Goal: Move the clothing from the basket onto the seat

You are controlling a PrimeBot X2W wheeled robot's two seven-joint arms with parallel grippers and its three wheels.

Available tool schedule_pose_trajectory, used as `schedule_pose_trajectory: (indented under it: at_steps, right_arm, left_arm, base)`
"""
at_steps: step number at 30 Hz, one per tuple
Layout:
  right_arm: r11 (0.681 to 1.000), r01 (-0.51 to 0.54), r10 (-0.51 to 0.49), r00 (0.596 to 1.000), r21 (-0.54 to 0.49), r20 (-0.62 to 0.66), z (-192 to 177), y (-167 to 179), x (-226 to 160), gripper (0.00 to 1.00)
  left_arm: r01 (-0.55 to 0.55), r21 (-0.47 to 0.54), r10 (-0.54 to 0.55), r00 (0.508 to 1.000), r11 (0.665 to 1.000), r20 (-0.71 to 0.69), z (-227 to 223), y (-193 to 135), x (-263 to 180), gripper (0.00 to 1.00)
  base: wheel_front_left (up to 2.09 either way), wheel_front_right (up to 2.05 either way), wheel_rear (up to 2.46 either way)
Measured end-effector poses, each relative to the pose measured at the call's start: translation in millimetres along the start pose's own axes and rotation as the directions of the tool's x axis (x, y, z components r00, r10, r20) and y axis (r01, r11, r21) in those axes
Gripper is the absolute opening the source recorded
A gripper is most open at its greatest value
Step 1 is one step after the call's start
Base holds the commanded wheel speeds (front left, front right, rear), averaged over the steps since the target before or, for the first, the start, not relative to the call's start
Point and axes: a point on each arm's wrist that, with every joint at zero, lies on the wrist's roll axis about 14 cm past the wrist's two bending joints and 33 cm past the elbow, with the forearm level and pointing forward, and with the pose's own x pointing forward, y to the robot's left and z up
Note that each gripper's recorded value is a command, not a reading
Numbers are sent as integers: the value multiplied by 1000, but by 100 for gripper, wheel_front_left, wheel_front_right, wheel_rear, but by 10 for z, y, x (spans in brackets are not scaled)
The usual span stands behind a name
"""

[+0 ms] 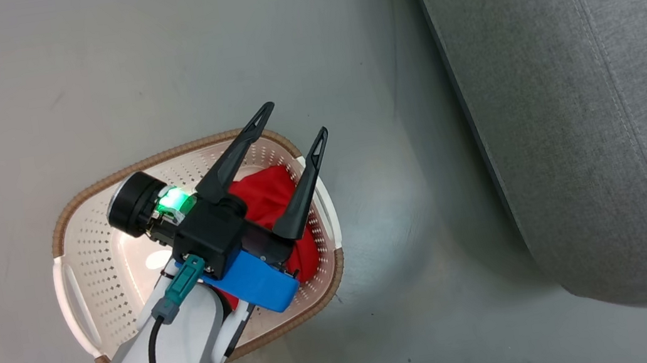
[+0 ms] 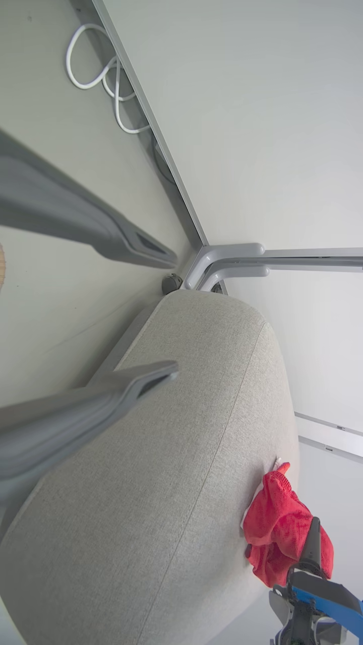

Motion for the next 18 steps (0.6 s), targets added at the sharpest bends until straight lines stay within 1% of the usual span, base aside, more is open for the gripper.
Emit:
schedule_pose_trajectory:
  at_steps: [9,14,18]
  right_arm:
    - [1000,-26,26,1000,5,-10,23,-24,-230,100]
    - [999,-41,41,999,4,-15,37,-110,-468,100]
    - [998,-54,54,999,31,4,71,-157,-719,100]
  left_arm:
    - [-40,-17,40,999,999,22,205,-93,-110,100]
    - [-77,-40,79,996,996,36,355,-206,-259,100]
    - [-115,-48,117,992,992,44,465,-302,-438,100]
  base:
    - [0,0,0]
    - [0,0,0]
    - [0,0,0]
